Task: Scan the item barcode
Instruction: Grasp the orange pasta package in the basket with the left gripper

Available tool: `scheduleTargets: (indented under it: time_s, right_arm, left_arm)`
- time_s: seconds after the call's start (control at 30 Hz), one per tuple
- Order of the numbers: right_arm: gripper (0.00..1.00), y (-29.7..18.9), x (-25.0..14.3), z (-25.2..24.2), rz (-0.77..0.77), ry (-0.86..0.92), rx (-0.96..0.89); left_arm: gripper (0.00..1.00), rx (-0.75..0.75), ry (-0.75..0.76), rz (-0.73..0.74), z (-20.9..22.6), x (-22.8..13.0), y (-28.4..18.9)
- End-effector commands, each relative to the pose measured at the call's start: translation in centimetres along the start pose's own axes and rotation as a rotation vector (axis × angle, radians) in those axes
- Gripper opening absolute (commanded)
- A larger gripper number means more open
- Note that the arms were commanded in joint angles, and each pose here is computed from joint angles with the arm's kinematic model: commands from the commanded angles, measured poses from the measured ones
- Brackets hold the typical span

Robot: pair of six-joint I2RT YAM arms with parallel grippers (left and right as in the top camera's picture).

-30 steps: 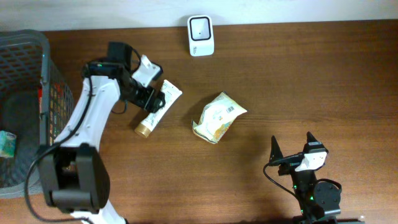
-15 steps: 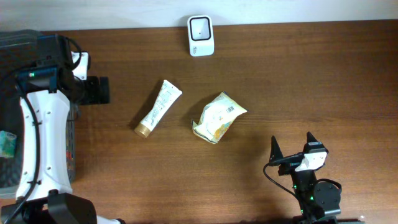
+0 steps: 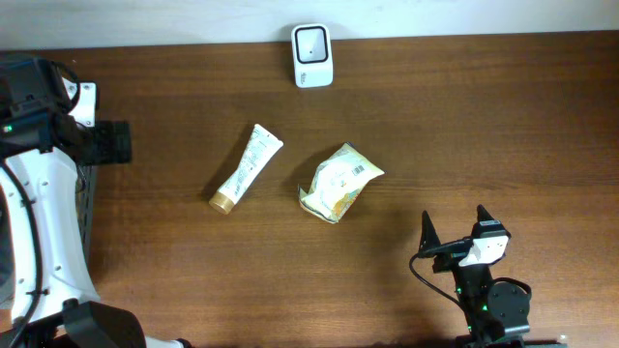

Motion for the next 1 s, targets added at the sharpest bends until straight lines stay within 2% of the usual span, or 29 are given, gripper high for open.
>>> scheduleTargets:
  time_s: [0.0,0.1,0.17,0.2,0.23,0.27,0.3,0.33,0.43,0.57,0.6,0.63,0.77,0.97]
  right_arm:
    - [0.99,0.0,-0.3,-0.3,0.005,0.006,-0.018]
    - [0.99,0.0,-0.3,-0.3,0.005,0.006,-0.018]
    - [0.99,0.0,-0.3,-0.3,0.005,0.006,-0.018]
    - [0.99,0.0,-0.3,-0.3,0.005,0.006,-0.018]
    - [0.99,0.0,-0.3,-0.3,0.005,0.006,-0.018]
    - [0.99,0.0,-0.3,-0.3,0.005,0.006,-0.019]
    - [0.99,0.0,-0.3,-0.3,0.005,0.006,-0.019]
    - [0.99,0.0,-0.3,-0.3,0.005,0.006,-0.023]
    - [0.99,0.0,-0.3,-0.3,0.005,0.006,-0.023]
    - [0.99,0.0,-0.4,-0.5,0.012,0.006,-0.037]
    - [0.99,0.0,-0.4,-0.5,0.012,0.006,-0.037]
    - [0.99,0.0,-0.4,-0.5,0.012,0.006,-0.037]
    - [0.99,0.0,-0.4,-0.5,0.012,0.006,-0.037]
    - [0.99,0.0,-0.4,-0.5,0.012,0.006,-0.037]
  left_arm:
    - [1.0,-0.167,0.031,-0.137,-1.3,2.1,-2.6]
    - [0.99,-0.215,0.039,-0.342,-1.2,5.4,-8.8]
    - [0.99,-0.158,0.033,-0.553,0.2,8.0,-14.6]
    - [0.99,-0.101,0.0,-0.6,1.5,8.5,-15.9]
    - [0.99,0.0,-0.116,-0.622,4.0,8.6,-16.5]
    - [0.99,0.128,-0.293,-0.602,7.6,7.8,-16.3]
    - [0.99,0.169,-0.367,-0.576,9.5,7.1,-15.8]
    - [0.99,0.207,-0.46,-0.531,12.1,5.9,-14.9]
    - [0.99,0.257,-0.579,-0.384,15.8,3.4,-11.4]
    - [0.99,0.226,-0.655,-0.096,17.9,-1.2,-1.1]
    - [0.99,0.228,-0.654,-0.07,18.2,-1.9,0.1]
    - [0.99,0.221,-0.641,-0.035,18.4,-2.8,1.7]
    - [0.99,0.058,-0.409,0.042,17.4,-5.3,8.2]
    - [1.0,0.0,-0.307,0.174,17.2,-7.5,13.5]
Point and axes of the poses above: each gripper's point midway between its finger pads, its own y axis out along the fingers, its own z axis along the line the jaws close on, x = y × z, the point moved 5 cm from there along -y, back along the fingers, and after that the axes turned 8 degrees about -y, right-handed, at the moved point
